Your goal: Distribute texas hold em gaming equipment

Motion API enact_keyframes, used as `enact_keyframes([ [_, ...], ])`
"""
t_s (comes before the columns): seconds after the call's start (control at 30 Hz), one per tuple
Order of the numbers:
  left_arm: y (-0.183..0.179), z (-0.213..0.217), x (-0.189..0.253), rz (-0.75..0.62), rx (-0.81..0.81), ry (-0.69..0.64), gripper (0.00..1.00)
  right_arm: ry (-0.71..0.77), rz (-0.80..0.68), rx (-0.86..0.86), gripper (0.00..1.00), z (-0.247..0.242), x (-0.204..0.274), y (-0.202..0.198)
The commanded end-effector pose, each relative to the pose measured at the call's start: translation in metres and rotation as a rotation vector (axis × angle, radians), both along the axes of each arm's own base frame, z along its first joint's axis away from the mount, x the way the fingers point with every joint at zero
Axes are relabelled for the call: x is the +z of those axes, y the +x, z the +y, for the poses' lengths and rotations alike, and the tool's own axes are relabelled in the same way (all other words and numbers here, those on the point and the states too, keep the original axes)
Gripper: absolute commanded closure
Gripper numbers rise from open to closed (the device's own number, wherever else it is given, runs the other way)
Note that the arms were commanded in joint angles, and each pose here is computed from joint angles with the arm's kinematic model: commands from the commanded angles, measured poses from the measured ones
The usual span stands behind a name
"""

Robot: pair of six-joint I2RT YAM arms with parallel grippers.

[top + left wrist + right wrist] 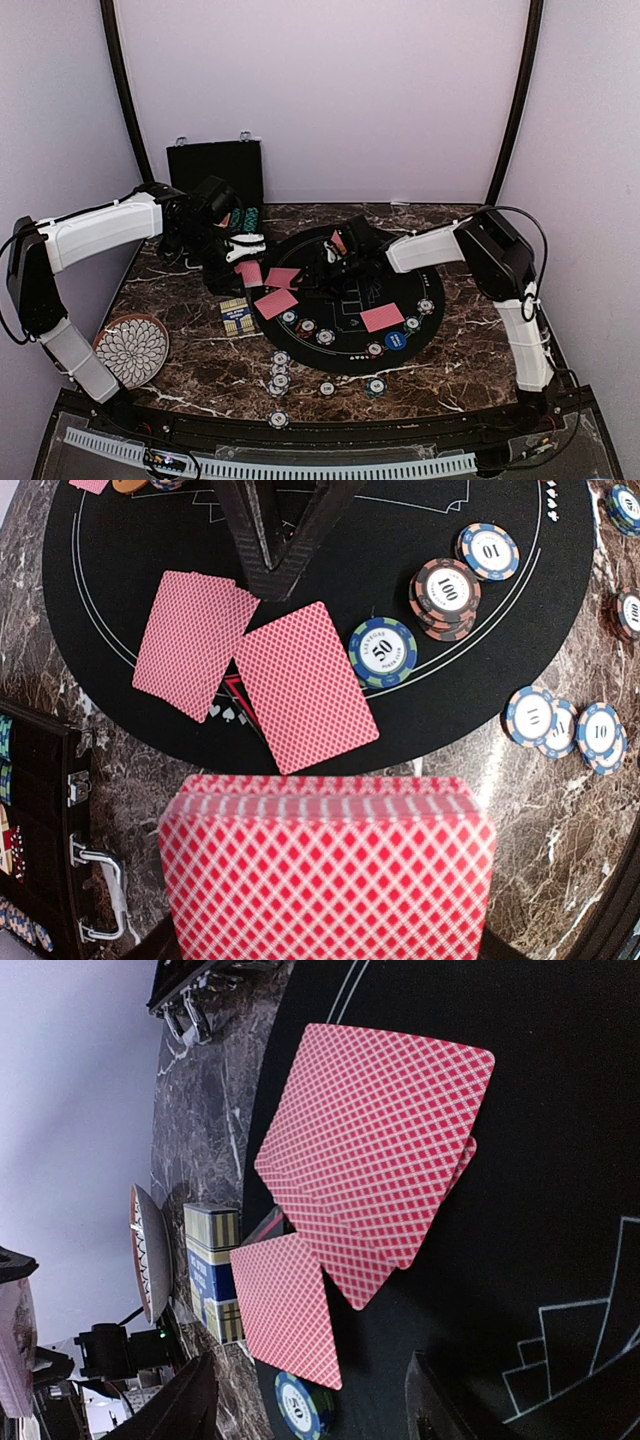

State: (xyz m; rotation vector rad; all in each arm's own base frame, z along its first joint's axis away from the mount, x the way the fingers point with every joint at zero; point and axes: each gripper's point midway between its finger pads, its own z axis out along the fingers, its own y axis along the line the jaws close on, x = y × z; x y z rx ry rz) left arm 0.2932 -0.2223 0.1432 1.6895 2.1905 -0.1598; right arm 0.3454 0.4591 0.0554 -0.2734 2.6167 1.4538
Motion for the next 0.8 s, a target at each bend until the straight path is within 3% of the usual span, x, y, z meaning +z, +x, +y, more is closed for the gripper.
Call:
enact_keyframes([
  [0.0,0.0,0.002,0.017,-0.044,-0.004,-0.028,1.0,-0.024,-0.009,0.032,0.36,0.006,-0.014,0.005],
  [0.27,0.0,0.002,0.016,-0.041,-0.005,-0.027,1.0,-0.021,0.014,0.075,0.38,0.015,-0.034,0.003],
  [0.77,0.0,0.001,0.014,-0.036,-0.002,-0.024,1.0,-0.002,0.048,0.189,0.48,0.019,-0.039,-0.035],
])
